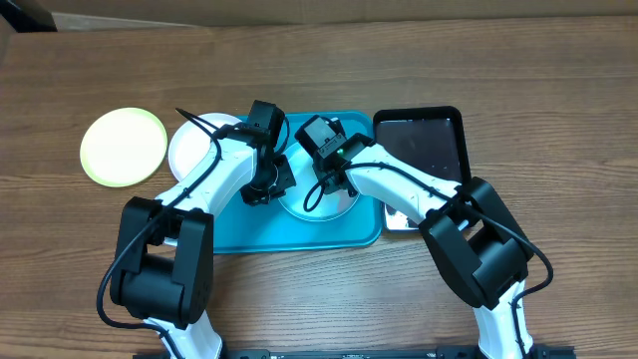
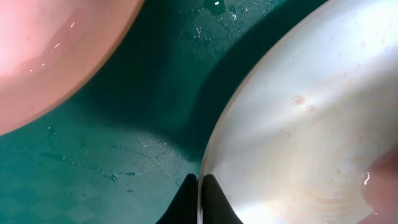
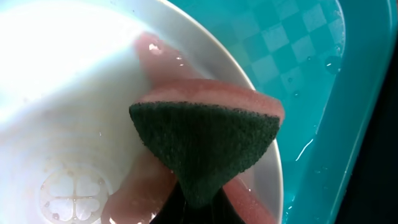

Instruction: Clean dirty plates on tray and stack at the side

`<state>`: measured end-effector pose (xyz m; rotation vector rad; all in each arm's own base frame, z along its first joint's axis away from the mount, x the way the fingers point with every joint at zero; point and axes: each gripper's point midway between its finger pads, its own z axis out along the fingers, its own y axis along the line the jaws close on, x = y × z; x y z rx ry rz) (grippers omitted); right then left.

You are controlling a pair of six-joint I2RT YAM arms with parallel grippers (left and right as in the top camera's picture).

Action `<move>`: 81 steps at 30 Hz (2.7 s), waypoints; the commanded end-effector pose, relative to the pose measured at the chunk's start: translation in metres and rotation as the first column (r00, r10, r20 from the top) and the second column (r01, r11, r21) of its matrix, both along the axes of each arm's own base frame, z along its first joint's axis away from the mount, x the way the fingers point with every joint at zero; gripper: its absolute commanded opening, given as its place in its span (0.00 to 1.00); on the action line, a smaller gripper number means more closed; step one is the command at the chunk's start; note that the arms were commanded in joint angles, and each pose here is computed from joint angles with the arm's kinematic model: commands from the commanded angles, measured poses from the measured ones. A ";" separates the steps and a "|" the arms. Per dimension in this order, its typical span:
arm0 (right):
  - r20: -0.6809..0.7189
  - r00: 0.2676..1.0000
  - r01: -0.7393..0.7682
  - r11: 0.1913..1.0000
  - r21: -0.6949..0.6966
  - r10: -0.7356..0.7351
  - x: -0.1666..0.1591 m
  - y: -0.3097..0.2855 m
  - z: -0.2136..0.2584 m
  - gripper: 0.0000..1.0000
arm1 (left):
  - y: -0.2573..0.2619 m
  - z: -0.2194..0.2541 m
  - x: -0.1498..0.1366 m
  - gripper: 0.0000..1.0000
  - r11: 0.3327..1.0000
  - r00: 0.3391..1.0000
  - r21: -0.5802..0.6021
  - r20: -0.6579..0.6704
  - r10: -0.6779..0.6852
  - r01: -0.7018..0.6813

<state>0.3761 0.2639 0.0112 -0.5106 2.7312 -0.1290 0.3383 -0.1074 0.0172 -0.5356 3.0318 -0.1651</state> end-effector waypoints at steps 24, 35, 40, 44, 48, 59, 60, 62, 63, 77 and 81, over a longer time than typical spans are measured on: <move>-0.334 0.905 -0.086 0.882 0.463 0.264 -0.052 0.080 0.022 0.04 | 0.002 -0.005 -0.002 0.04 1.000 1.000 0.006 -0.014 -0.017 0.017; -0.283 0.947 0.000 0.885 0.466 0.149 -0.001 0.041 0.069 0.04 | 0.002 -0.005 -0.003 0.04 1.000 1.000 0.006 -0.015 -0.017 0.017; -0.289 0.955 0.035 0.944 0.327 0.065 -0.002 0.012 0.042 0.04 | 0.002 -0.005 -0.002 0.04 1.000 1.000 0.006 -0.014 -0.017 0.017; -0.300 0.952 0.037 0.950 0.311 0.061 -0.010 0.009 0.021 0.04 | 0.002 -0.005 -0.002 0.04 1.000 1.000 0.005 -0.014 -0.017 0.017; -0.293 0.956 0.095 0.956 0.278 -0.010 -0.011 -0.001 -0.001 0.04 | 0.002 -0.005 -0.003 0.04 1.000 1.000 0.006 -0.016 -0.017 0.017; -0.383 0.914 0.042 0.905 0.423 0.136 -0.056 0.049 -0.006 0.04 | 0.002 -0.005 -0.003 0.04 1.000 1.000 0.005 -0.015 -0.017 0.017; -0.374 0.915 0.026 0.903 0.429 0.151 -0.059 0.055 -0.006 0.04 | 0.002 -0.005 -0.003 0.04 1.000 1.000 0.005 -0.015 -0.017 0.017; -0.359 0.916 -0.002 0.898 0.440 0.178 -0.063 0.066 -0.004 0.04 | 0.002 -0.005 -0.003 0.04 1.000 1.000 0.005 -0.015 -0.017 0.018; -0.356 0.917 -0.005 0.896 0.444 0.181 -0.066 0.071 -0.004 0.04 | 0.002 -0.005 -0.003 0.04 1.000 1.000 0.006 -0.015 -0.017 0.017; -0.186 0.980 0.039 0.840 0.541 0.075 0.002 0.027 0.110 0.04 | 0.002 -0.005 -0.003 0.04 1.000 1.000 0.006 -0.016 -0.017 0.017; -0.197 0.980 0.076 0.865 0.496 0.026 0.004 -0.020 0.125 0.04 | 0.002 -0.005 -0.003 0.04 1.000 1.000 0.006 -0.016 -0.017 0.017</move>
